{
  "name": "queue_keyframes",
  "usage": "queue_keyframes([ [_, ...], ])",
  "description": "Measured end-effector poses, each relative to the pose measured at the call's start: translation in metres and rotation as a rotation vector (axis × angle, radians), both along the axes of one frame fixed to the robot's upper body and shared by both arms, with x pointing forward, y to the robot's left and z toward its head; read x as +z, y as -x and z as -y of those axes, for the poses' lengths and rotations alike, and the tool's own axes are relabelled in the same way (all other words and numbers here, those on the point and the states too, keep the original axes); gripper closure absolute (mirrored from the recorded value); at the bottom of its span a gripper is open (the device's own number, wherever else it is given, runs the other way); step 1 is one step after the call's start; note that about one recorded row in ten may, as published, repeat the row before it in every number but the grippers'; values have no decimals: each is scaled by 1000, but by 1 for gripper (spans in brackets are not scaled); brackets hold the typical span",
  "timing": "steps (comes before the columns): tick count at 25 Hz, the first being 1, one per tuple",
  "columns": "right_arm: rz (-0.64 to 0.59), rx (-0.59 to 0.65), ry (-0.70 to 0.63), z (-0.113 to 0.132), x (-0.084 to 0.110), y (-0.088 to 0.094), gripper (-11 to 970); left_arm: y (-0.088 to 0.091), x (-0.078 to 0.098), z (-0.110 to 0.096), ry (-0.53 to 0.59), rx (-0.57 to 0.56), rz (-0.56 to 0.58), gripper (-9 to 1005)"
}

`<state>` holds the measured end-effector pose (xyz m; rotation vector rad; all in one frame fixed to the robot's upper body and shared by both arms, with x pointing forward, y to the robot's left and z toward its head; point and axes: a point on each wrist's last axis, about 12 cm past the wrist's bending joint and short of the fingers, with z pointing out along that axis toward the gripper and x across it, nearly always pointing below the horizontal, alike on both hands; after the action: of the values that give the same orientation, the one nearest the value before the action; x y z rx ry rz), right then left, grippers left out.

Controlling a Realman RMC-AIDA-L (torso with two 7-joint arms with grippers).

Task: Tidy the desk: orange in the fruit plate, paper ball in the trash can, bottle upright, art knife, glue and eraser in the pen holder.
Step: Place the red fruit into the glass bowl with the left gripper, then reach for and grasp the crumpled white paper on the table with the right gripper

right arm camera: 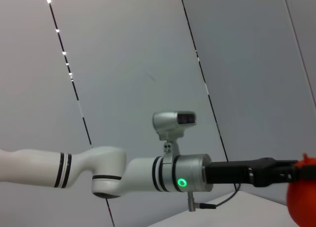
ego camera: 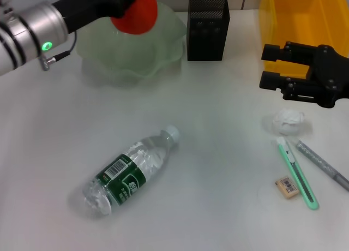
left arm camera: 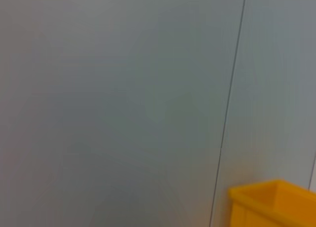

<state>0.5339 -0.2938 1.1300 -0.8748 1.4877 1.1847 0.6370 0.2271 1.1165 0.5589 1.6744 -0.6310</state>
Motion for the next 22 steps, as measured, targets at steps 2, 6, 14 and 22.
queue_keyframes([
  [2,-3,-3,0,1,-1,1,243,-1,-3,4,-30,-5,-21,719],
  [6,-3,-3,0,1,-1,1,243,-2,-5,2,-31,16,-53,650],
  [14,3,-10,-7,1,1,-1,242,35,2,-27,120,-60,17,341],
  [22,-39,-56,8,1,4,-11,242,108,-35,-30,218,-284,59,215],
])
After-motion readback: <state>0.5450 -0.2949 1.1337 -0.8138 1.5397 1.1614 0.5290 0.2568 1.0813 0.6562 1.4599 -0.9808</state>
